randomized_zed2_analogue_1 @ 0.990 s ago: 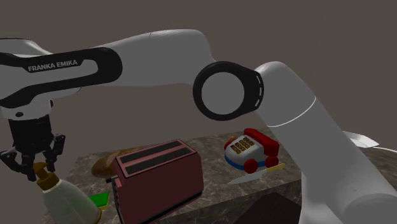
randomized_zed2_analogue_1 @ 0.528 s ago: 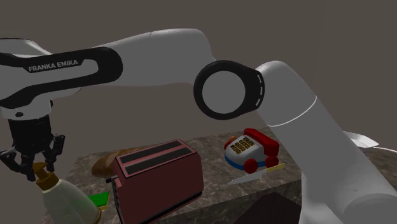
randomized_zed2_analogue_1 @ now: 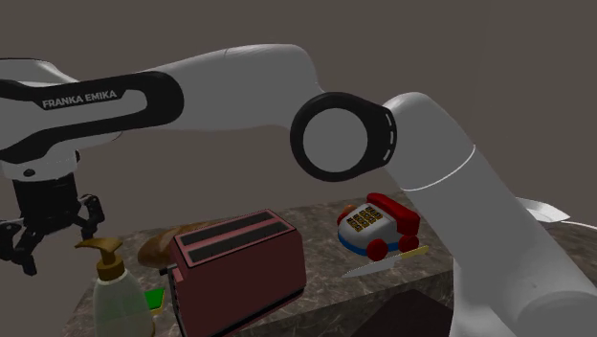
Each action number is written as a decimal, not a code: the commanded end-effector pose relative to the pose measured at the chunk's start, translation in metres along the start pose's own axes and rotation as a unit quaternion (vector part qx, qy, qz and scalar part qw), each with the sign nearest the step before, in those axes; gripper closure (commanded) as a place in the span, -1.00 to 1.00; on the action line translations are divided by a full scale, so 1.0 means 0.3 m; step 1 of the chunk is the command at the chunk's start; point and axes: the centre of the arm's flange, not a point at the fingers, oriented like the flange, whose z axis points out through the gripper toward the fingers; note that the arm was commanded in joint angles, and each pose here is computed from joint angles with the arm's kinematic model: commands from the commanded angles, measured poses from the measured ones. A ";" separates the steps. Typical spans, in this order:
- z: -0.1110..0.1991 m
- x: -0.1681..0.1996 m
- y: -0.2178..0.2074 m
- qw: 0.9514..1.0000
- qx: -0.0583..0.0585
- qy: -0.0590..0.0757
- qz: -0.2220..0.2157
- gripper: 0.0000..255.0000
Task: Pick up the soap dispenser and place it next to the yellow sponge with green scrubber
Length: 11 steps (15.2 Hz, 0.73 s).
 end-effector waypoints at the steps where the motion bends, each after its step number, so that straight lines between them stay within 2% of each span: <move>1: -0.069 -0.001 0.001 1.000 0.000 0.000 0.000 -1.00; 3: -0.148 -0.001 0.001 1.000 0.000 0.000 0.000 -1.00; 11: -0.148 -0.001 0.001 1.000 0.000 0.000 0.000 -1.00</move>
